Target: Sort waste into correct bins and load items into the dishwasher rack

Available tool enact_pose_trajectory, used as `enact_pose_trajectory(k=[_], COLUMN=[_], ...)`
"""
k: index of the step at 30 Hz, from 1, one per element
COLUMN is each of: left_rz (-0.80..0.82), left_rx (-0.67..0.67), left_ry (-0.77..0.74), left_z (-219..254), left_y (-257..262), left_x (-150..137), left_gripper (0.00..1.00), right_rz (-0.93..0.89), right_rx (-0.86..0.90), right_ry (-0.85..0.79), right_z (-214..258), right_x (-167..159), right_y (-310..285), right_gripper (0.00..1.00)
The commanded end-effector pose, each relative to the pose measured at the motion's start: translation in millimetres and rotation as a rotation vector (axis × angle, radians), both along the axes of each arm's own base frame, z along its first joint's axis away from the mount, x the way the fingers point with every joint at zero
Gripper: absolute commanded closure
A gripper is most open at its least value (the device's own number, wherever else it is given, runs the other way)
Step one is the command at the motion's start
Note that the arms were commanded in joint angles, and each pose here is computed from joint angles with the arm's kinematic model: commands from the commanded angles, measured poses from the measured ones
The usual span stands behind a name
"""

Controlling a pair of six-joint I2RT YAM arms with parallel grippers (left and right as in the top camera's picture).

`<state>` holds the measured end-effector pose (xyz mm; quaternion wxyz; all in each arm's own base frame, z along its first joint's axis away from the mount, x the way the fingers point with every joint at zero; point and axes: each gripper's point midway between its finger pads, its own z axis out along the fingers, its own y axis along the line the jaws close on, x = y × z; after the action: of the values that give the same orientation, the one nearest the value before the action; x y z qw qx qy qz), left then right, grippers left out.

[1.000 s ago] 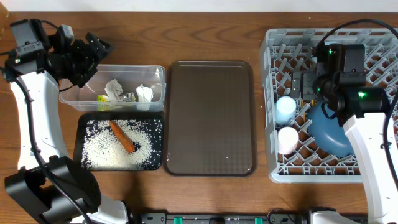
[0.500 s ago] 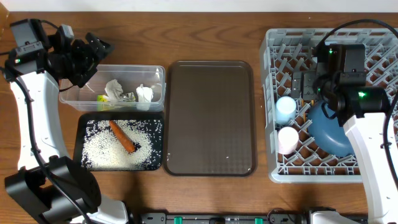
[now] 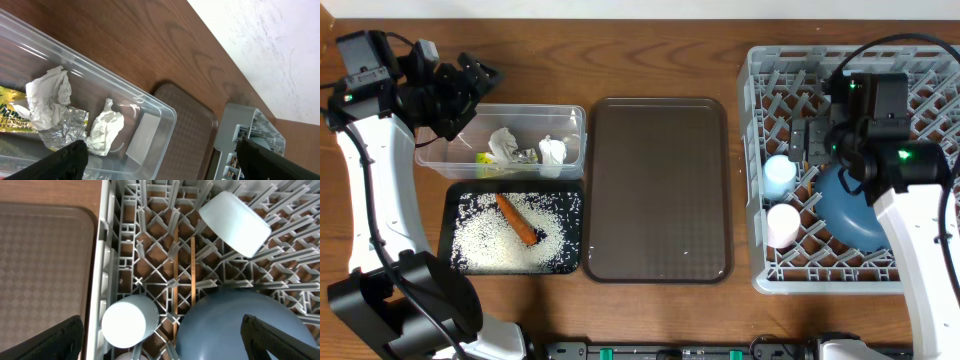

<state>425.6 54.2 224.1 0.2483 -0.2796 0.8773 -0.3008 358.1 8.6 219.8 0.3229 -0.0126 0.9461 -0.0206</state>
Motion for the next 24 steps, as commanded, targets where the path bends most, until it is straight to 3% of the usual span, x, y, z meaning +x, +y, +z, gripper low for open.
enact_pose_trajectory(k=[1, 13, 24], left_rz=[0.011, 0.011, 0.011], left_rx=[0.0, 0.0, 0.0], left_ry=[0.019, 0.019, 0.019], left_z=[-6.3, -6.3, -6.2], left_y=[3.3, 3.3, 3.3], left_x=[-1.1, -1.1, -1.1], left_gripper=[0.04, 0.04, 0.04], right_rz=[0.009, 0.006, 0.003], right_rx=[-0.012, 0.01, 0.026], right_ry=[-0.093, -0.491, -0.778], right_z=[33.7, 149.4, 206.1], right_x=[-11.7, -92.3, -184.5], right_y=[-0.7, -5.5, -11.0], right_gripper=[0.01, 0.01, 0.01])
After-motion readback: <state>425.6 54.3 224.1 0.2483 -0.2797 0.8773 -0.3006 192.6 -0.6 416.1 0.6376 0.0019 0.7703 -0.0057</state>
